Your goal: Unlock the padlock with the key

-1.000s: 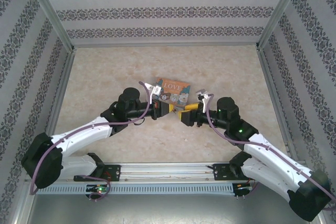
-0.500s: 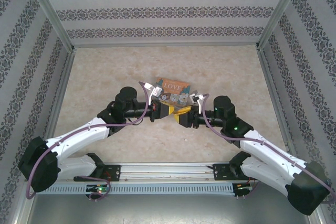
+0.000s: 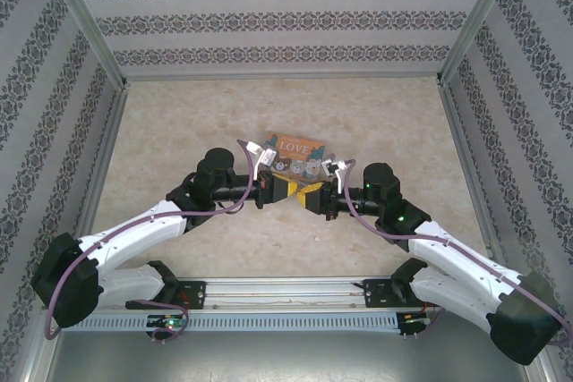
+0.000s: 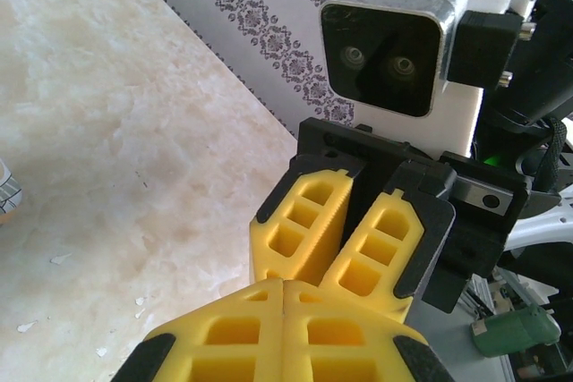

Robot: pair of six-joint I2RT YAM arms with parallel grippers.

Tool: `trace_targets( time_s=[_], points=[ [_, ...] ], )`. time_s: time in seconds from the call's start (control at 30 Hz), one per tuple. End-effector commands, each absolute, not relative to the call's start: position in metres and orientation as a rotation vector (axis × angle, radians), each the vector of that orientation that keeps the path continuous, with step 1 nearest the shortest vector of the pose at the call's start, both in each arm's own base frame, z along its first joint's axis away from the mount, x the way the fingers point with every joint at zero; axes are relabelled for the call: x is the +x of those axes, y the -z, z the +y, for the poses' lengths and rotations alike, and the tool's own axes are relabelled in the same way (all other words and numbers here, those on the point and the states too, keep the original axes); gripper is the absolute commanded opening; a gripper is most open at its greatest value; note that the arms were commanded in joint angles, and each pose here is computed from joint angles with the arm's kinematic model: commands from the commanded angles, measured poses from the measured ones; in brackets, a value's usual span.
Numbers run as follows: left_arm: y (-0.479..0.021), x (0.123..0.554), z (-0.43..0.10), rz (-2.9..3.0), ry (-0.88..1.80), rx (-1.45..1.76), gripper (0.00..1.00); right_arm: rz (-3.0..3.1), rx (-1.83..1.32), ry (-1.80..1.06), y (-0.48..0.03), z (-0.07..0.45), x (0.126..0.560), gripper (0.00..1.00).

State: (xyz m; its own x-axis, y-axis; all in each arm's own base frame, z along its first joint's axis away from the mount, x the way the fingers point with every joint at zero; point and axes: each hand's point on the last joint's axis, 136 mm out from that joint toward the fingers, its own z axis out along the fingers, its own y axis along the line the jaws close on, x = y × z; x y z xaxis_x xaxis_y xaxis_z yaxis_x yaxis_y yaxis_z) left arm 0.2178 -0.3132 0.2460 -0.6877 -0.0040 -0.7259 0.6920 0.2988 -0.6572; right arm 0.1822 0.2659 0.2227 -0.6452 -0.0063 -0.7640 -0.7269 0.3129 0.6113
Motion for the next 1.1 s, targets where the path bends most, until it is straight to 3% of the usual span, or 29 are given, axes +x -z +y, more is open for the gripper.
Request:
trace_targets(
  time_s=[0.0, 0.1, 0.17, 0.3, 0.43, 0.8, 1.07],
  points=[
    [-0.254, 0.22, -0.313, 1.916, 1.428, 0.638, 0.0, 1.846, -0.694, -1.413, -0.243, 0.272, 0.177, 0.1],
    [-0.254, 0.222, -0.312, 1.918, 1.419, 0.627, 0.0, 1.848, -0.696, -1.411, -0.242, 0.272, 0.177, 0.0],
    [-0.254, 0.224, -0.311, 1.923, 1.41, 0.607, 0.01, 1.849, -0.694, -1.394, -0.241, 0.271, 0.178, 0.0],
    [-0.259, 0.236, -0.3, 1.937, 1.378, 0.504, 0.37, 1.881, -0.68, -1.267, -0.234, 0.265, 0.184, 0.0],
    [-0.262, 0.253, -0.275, 1.987, 1.297, 0.317, 0.53, 1.901, -0.661, -1.029, -0.227, 0.253, 0.196, 0.0],
    [-0.257, 0.263, -0.191, 2.168, 1.124, -0.357, 0.59, 1.669, -0.798, -0.322, -0.251, 0.239, 0.221, 0.0],
    [-0.249, 0.257, -0.186, 2.188, 1.284, -0.845, 0.59, 1.485, -1.014, -0.033, -0.26, 0.266, 0.227, 0.0]
  ],
)
